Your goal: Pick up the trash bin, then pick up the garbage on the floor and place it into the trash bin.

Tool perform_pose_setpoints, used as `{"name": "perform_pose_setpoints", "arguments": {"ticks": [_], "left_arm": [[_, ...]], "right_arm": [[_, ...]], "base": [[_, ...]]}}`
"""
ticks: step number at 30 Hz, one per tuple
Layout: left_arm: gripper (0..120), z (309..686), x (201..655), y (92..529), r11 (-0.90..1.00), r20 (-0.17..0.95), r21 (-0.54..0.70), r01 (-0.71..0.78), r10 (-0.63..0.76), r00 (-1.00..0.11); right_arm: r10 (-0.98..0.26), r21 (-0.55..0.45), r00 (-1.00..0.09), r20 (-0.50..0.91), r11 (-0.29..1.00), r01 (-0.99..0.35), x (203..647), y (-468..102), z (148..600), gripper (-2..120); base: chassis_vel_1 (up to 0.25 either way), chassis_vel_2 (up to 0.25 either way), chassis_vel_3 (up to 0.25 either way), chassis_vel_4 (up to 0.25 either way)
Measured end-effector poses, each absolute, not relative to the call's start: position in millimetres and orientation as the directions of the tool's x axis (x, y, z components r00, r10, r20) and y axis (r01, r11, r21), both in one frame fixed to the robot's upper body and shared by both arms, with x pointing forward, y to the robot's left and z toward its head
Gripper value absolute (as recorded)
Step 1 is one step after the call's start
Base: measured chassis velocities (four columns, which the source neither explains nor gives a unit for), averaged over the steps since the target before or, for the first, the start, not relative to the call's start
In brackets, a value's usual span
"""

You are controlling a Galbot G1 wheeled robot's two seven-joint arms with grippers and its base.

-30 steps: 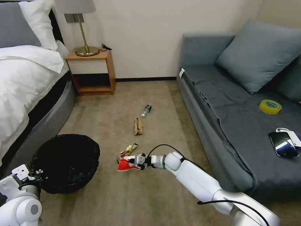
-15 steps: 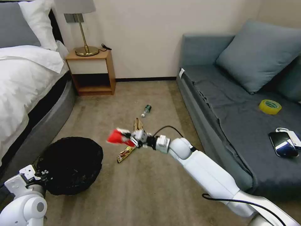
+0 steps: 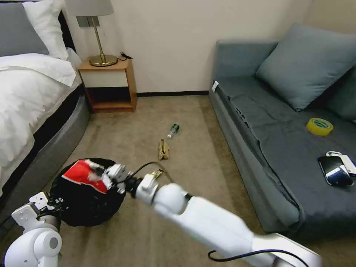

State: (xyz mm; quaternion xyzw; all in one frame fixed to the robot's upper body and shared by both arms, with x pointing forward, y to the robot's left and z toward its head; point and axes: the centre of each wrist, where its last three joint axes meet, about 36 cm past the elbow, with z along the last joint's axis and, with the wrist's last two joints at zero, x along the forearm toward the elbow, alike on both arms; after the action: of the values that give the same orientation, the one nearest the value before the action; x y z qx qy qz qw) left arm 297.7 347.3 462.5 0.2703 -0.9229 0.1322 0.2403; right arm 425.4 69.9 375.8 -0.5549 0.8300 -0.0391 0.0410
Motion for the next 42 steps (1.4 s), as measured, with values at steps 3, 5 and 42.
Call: {"name": "perform_pose_setpoints", "arguments": {"ticks": [3, 5, 42], "left_arm": [[2, 465, 296, 345, 0.821, 0.510, -0.116, -0.559, -0.434, -0.743], [2, 466, 296, 345, 0.821, 0.510, -0.116, -0.559, -0.434, -0.743], [2, 466, 294, 336, 0.833, 0.509, -0.132, -0.538, -0.409, -0.758]], "right_arm": [[-0.910, -0.121, -0.415, 0.018, 0.410, -0.904, 420, 71, 368, 10], [-0.907, -0.120, -0.420, 0.020, 0.415, -0.902, 420, 70, 368, 11], [-0.860, -0.461, -0.508, 0.049, 0.432, -0.775, 422, 66, 383, 100]], "base": [[0.000, 0.000, 0.000, 0.000], [0.000, 0.000, 0.000, 0.000], [0.000, 0.000, 0.000, 0.000]]}}
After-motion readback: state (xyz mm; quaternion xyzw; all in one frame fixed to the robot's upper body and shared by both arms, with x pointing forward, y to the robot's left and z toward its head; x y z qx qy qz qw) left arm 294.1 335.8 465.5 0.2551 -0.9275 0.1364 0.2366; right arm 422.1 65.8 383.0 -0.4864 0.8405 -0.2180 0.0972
